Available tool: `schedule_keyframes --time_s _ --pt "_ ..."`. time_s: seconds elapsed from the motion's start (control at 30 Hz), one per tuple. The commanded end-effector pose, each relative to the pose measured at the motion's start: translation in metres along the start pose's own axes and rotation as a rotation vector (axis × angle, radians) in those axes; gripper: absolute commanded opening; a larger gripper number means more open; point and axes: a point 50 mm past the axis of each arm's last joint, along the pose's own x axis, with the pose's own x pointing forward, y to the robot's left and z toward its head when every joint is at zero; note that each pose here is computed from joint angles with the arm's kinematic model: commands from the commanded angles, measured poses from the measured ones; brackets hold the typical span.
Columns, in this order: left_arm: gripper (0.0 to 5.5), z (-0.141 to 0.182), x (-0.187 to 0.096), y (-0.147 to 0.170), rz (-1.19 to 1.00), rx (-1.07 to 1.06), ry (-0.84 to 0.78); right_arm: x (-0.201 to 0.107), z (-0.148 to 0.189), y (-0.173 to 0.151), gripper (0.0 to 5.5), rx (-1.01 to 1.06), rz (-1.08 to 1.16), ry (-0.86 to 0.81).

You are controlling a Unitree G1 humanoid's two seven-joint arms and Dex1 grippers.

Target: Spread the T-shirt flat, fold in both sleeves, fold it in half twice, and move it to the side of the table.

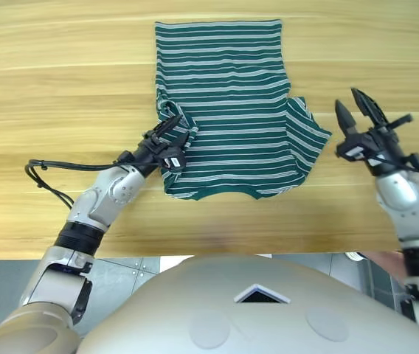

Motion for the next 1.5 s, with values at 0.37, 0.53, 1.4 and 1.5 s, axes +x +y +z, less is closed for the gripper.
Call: schedule_keyframes --time_s 0.37,0.53,1.4,1.5 --pt "2.30 0.036 -0.013 0.048 0.331 -0.089 -0.152 -0.021 -0.025 0.065 1.53 -0.126 0.490 0.131" --pt "2.30 0.030 -0.014 0.049 0.356 -0.098 -0.109 0.004 -0.026 0.064 1.53 -0.151 0.414 0.113" --pt "2.33 0.035 -0.011 0.037 0.310 -0.104 -0.114 0.027 -0.032 0.062 0.01 -0.172 0.352 0.114" --pt "2.33 0.036 -0.011 0.036 0.309 -0.104 -0.118 0.026 -0.033 0.063 0.01 -0.171 0.358 0.114"
